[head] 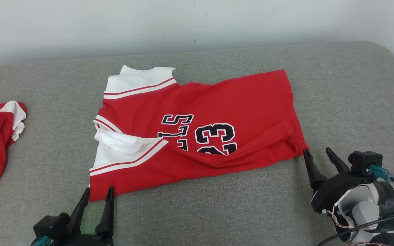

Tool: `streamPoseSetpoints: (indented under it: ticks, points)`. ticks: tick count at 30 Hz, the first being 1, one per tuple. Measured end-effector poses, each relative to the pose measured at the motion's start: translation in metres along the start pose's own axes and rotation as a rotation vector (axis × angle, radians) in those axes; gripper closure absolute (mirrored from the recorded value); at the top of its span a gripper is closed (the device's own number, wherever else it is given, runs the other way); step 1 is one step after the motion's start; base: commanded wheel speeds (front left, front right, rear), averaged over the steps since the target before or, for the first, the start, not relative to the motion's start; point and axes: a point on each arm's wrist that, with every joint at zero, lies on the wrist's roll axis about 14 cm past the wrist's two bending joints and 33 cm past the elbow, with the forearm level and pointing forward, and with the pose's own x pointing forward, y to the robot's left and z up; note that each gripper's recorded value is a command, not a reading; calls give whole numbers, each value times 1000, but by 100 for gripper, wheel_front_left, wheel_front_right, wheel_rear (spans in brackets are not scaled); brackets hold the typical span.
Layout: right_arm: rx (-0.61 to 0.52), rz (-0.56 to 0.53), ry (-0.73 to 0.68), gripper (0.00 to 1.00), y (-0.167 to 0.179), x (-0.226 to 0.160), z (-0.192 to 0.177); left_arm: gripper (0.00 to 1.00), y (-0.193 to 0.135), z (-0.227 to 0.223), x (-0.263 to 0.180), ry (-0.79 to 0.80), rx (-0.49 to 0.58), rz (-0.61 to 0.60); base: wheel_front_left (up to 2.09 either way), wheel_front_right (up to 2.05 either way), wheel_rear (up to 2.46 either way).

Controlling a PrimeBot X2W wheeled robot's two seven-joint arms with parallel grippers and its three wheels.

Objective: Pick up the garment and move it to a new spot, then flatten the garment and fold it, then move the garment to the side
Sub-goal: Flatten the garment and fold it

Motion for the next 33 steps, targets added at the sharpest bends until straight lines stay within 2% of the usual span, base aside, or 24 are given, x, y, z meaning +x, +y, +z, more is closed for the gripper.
streamPoseSetpoints:
  ticks: [10, 14, 21, 22, 23, 24, 25, 26, 33]
  points:
    - [-17, 14, 39, 0, 10, 13, -7, 0, 8, -11, 6, 45, 57, 4, 0, 0, 0]
    - [-109, 21, 66, 0, 7, 18, -12, 0, 13, -21, 8, 80, 92, 7, 0, 0, 0]
    - [-153, -3, 106, 0, -3, 29, -21, 0, 16, -30, 15, 108, 130, 6, 0, 0, 0]
    - [-147, -4, 114, 0, -2, 30, -24, 8, 17, -34, 14, 122, 131, 7, 0, 0, 0]
    - [-139, -3, 124, 35, -1, 31, -27, 54, 16, -36, 14, 126, 130, 4, 0, 0, 0]
    - [-135, -1, 130, 65, 1, 31, -29, 66, 17, -35, 15, 124, 129, 3, 0, 0, 0]
    - [-132, 0, 131, 100, 2, 32, -30, 88, 17, -35, 15, 123, 129, 4, 0, 0, 0]
    - [-132, -1, 131, 100, 2, 33, -30, 100, 17, -35, 16, 122, 131, 4, 0, 0, 0]
    - [-114, -8, 100, 100, 3, 35, -27, 100, 19, -31, 12, 115, 140, 7, 0, 0, 0]
